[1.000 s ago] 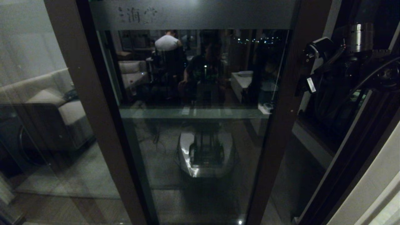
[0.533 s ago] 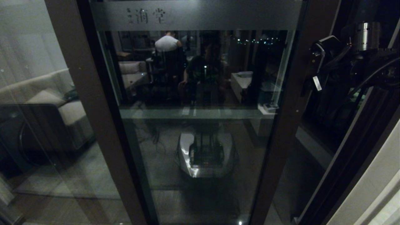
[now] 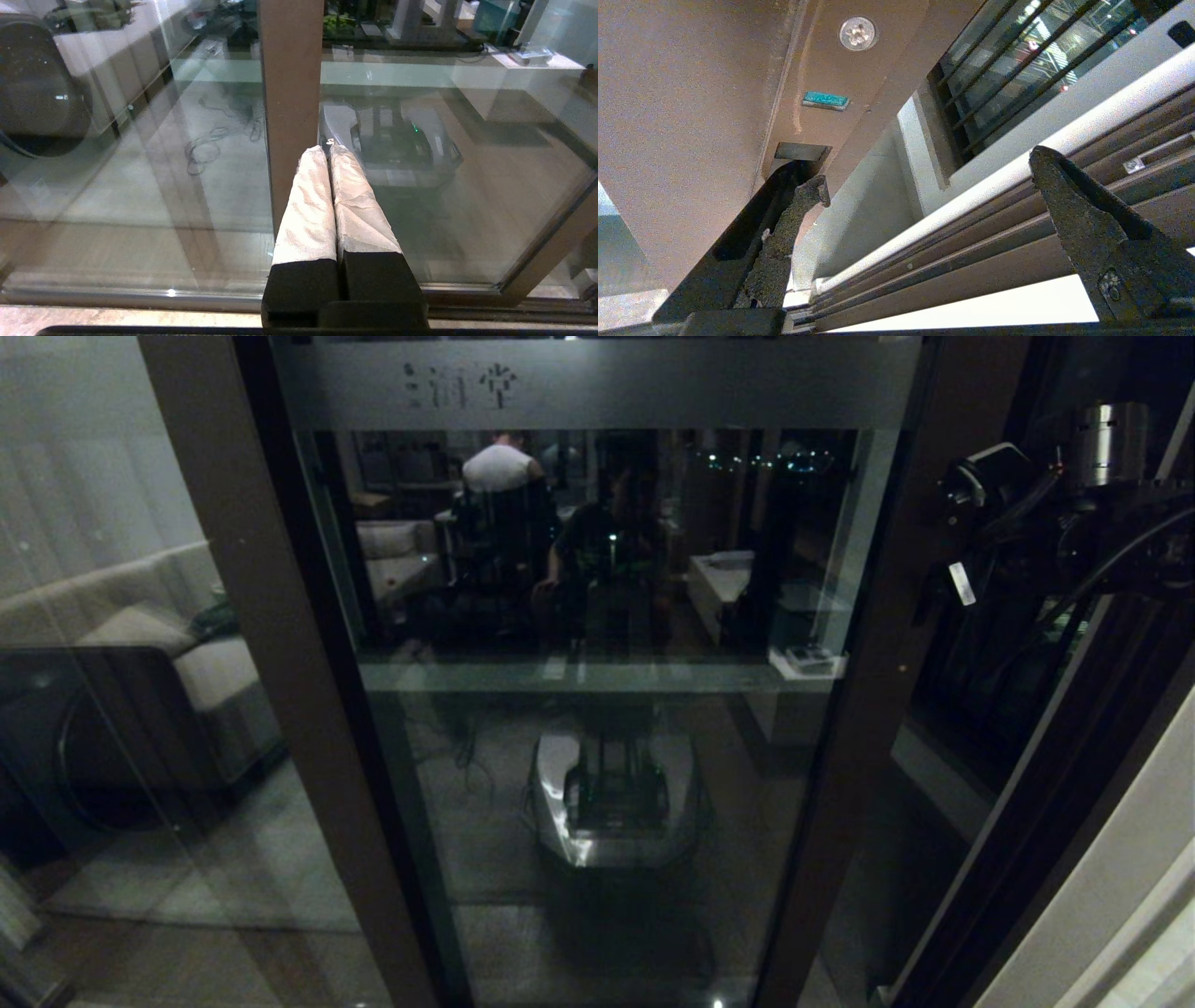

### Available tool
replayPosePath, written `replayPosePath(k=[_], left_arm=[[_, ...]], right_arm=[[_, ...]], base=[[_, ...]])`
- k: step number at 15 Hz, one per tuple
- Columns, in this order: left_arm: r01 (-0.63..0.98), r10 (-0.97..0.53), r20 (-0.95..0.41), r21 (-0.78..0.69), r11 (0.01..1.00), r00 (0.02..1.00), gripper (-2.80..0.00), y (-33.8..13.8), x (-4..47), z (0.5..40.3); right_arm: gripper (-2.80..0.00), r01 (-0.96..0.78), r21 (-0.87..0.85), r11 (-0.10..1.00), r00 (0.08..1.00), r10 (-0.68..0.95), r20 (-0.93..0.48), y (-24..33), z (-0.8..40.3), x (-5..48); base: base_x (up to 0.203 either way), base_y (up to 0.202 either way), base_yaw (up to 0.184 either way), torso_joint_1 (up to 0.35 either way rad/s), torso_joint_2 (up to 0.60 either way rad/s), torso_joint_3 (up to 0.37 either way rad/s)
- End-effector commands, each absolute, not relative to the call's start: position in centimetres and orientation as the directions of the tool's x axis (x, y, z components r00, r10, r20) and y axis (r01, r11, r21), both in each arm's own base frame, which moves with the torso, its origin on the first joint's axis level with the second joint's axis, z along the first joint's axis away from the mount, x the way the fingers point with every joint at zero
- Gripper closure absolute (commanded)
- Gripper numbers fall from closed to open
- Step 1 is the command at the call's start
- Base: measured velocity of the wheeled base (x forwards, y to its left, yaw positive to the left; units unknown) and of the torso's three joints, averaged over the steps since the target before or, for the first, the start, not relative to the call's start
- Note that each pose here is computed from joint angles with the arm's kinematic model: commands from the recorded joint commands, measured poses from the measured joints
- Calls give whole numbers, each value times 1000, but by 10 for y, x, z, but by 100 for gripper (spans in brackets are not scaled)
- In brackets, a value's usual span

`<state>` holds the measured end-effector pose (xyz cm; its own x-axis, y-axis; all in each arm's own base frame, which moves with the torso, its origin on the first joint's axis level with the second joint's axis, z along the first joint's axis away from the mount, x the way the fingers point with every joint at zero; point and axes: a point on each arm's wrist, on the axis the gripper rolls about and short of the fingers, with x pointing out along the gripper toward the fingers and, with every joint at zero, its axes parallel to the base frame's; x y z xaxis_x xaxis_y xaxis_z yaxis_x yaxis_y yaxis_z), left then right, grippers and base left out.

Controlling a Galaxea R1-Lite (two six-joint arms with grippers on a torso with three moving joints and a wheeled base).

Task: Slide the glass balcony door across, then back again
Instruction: Close the slid door

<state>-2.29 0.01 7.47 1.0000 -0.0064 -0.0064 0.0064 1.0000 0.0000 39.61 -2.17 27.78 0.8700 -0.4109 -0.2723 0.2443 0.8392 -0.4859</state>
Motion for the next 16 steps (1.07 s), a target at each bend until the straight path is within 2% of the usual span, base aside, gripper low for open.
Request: replayPosePath(k=[1, 10, 16], left_arm=[[6, -6, -6, 0, 1000, 1000, 0, 0, -23, 75], [6, -6, -6, 0, 1000, 1000, 0, 0, -23, 75], [6, -6, -8, 0, 1000, 1000, 0, 0, -23, 74]], right_arm=[[-280, 256, -490, 833, 864, -425, -271, -27, 275, 399], [-280, 262, -473, 841, 880, -410, -241, -22, 300, 355], [-280, 263, -472, 842, 880, -410, -240, -21, 301, 352]], base=[[0, 0, 0, 0, 0, 0], [0, 0, 0, 0, 0, 0], [0, 0, 0, 0, 0, 0]])
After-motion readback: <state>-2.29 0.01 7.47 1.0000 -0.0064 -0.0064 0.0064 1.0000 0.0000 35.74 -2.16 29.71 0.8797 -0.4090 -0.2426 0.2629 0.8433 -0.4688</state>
